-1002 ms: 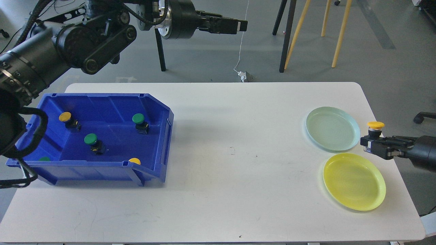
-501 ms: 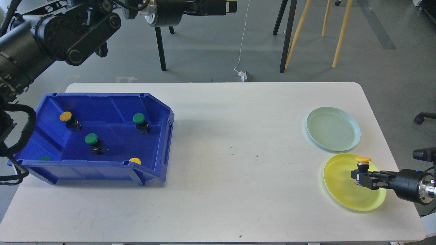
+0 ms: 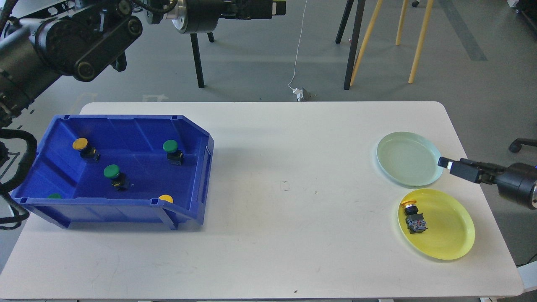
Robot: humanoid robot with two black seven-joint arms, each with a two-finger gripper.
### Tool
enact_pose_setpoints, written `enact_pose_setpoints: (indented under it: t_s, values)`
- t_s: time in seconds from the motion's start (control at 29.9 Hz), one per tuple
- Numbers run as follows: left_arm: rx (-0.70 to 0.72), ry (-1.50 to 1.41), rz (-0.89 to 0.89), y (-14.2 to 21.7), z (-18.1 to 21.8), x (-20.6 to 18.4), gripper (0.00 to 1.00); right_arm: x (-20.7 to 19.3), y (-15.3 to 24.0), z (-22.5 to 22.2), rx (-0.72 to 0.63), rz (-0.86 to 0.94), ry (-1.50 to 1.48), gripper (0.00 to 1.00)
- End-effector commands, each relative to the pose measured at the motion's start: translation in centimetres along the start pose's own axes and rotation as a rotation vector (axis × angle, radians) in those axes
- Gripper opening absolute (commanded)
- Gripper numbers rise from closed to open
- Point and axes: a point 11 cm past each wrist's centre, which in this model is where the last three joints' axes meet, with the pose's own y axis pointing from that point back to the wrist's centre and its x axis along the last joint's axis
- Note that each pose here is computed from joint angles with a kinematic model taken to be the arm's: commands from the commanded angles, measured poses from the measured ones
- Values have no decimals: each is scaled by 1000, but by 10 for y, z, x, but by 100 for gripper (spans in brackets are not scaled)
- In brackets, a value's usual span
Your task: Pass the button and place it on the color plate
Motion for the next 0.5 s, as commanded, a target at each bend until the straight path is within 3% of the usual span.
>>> enact_pose_setpoints:
  t_s: [0.0, 0.2, 0.47]
  values:
    - [41, -21, -97, 10, -16, -31, 90, 50, -2, -14, 39, 136, 21, 77]
    - [80, -13, -262, 51, -40, -96, 90, 107, -2, -28, 61, 264, 72, 76]
    - [179, -26, -391, 103, -73, -156, 90, 145, -3, -25, 38, 344, 86, 76]
